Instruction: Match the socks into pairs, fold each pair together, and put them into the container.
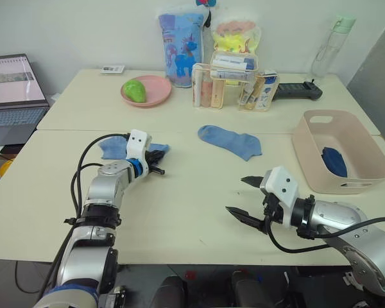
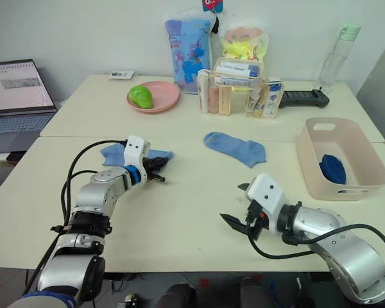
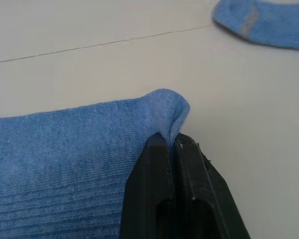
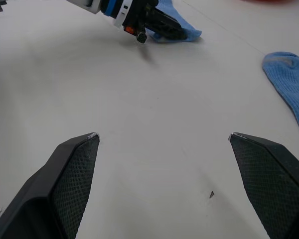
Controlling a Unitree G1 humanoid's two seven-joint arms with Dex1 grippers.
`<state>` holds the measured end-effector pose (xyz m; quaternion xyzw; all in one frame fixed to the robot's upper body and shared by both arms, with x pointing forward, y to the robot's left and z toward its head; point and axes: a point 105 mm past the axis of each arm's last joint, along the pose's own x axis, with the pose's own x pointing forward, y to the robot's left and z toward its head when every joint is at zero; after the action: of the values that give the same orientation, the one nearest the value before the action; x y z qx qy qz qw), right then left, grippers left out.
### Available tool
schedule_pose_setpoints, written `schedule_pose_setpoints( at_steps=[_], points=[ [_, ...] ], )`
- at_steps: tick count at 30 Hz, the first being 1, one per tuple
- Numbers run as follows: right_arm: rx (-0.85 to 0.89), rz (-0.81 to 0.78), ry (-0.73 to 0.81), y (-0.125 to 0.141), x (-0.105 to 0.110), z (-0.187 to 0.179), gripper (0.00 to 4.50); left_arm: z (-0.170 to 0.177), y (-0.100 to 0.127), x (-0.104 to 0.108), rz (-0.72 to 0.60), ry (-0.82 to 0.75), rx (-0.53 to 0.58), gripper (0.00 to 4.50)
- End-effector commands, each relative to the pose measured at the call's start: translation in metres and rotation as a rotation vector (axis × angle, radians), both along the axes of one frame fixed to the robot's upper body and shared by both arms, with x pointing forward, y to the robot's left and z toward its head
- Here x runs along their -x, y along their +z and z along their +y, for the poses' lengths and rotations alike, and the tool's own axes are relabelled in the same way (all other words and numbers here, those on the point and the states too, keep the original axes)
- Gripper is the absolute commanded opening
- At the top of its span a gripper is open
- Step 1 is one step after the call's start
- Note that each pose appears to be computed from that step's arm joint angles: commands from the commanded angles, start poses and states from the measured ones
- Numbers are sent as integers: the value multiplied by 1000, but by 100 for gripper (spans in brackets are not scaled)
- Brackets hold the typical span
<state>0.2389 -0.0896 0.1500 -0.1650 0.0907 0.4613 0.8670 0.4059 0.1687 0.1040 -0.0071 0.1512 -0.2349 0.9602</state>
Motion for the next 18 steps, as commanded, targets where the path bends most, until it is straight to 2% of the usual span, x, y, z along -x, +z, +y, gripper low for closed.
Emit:
schedule_pose_setpoints(
  at_steps=[1, 5, 10, 14, 18],
  points=[
    [1, -44, -6, 8, 1, -2, 450, -36, 25, 17, 2, -63, 109, 3],
    [16, -44, -35, 8, -1, -11, 450, -77, 21, 38, 68, -128, 178, 3],
    [28, -45, -52, 9, -2, -16, 450, -114, 17, 34, 63, -128, 207, 3],
    [29, -44, -48, 9, 1, -14, 450, -133, 13, 36, 109, -161, 300, 3],
    [30, -42, -52, 9, 2, -15, 450, -147, 36, 48, 42, -285, 328, 104]
  ],
)
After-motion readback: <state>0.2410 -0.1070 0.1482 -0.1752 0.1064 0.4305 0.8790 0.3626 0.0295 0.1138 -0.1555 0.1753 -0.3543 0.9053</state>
